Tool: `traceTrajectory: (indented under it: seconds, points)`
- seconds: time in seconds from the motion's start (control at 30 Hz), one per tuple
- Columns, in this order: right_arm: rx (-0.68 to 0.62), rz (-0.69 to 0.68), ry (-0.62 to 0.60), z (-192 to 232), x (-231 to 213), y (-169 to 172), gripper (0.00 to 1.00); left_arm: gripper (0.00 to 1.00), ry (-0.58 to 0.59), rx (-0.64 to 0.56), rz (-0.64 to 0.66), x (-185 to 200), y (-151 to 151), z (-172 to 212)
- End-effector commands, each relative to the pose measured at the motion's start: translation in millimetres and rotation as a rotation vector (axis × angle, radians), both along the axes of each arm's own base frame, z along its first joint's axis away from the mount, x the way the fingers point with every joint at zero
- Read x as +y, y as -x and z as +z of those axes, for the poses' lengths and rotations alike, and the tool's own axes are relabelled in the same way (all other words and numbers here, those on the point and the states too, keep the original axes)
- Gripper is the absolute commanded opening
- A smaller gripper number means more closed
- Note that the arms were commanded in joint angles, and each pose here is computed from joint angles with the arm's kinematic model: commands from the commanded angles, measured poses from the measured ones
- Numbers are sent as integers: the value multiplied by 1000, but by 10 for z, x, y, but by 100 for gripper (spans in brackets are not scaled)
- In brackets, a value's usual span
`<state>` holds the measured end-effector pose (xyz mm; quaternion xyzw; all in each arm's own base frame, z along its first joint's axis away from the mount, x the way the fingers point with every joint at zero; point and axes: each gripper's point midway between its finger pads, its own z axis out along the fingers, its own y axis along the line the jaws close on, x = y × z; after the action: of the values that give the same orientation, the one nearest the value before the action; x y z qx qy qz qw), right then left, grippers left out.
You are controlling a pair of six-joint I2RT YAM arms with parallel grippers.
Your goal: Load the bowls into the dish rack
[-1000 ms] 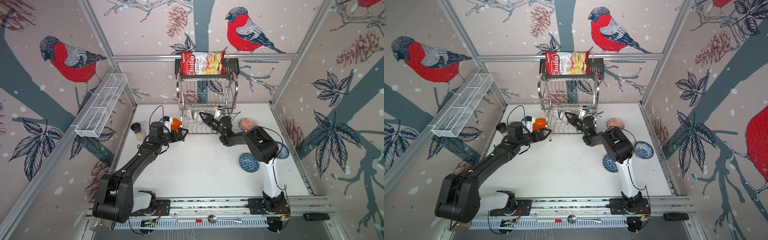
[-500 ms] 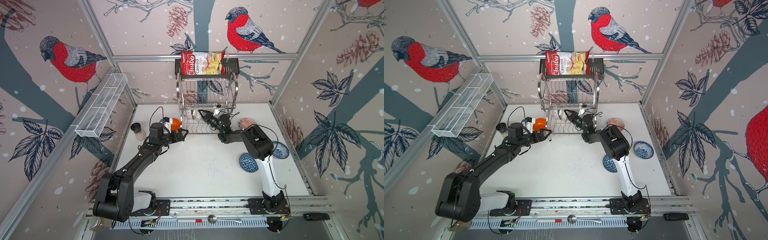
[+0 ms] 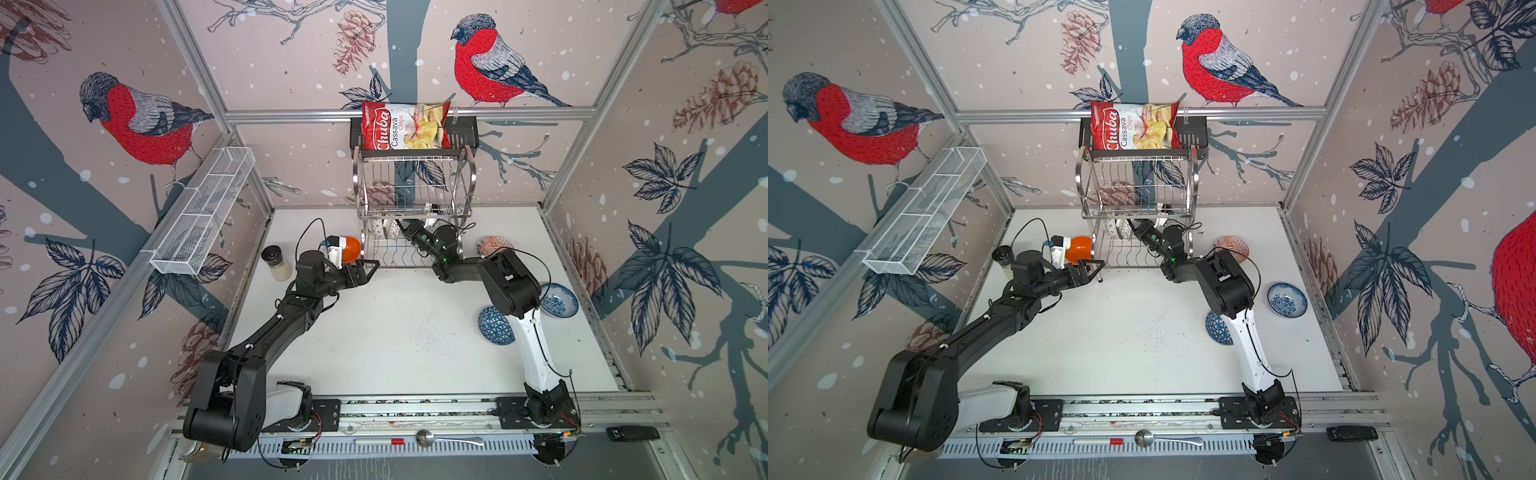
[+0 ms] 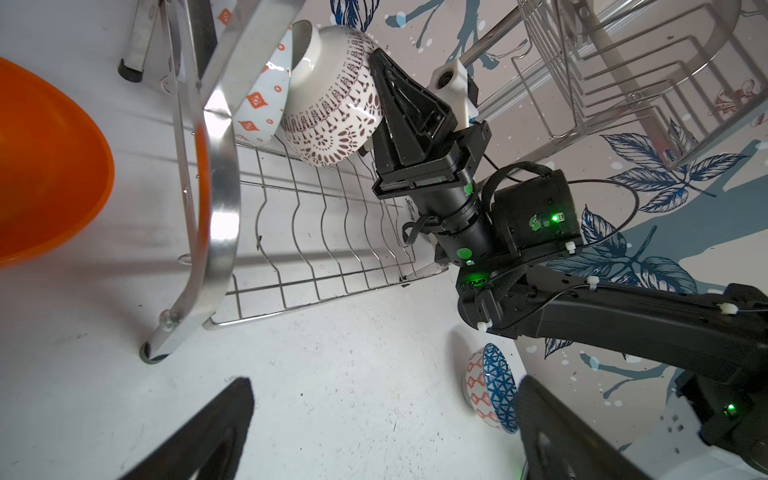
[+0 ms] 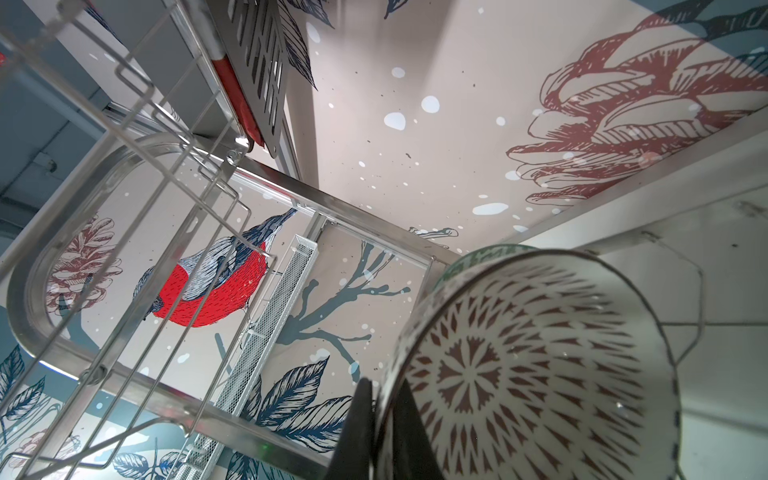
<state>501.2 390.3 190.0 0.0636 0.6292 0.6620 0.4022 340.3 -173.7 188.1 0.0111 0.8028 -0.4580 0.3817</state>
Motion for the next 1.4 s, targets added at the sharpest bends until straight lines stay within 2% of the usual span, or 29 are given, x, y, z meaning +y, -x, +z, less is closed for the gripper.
traceTrajectory:
  seconds: [0.0, 1.37]
  points:
    - [-54, 1, -24, 126, 22, -2, 0, 98, 33, -42, -27, -41, -8, 114]
    - [3, 31, -3, -135, 205, -264, 0, 98, 19, 18, -16, -38, -45, -3]
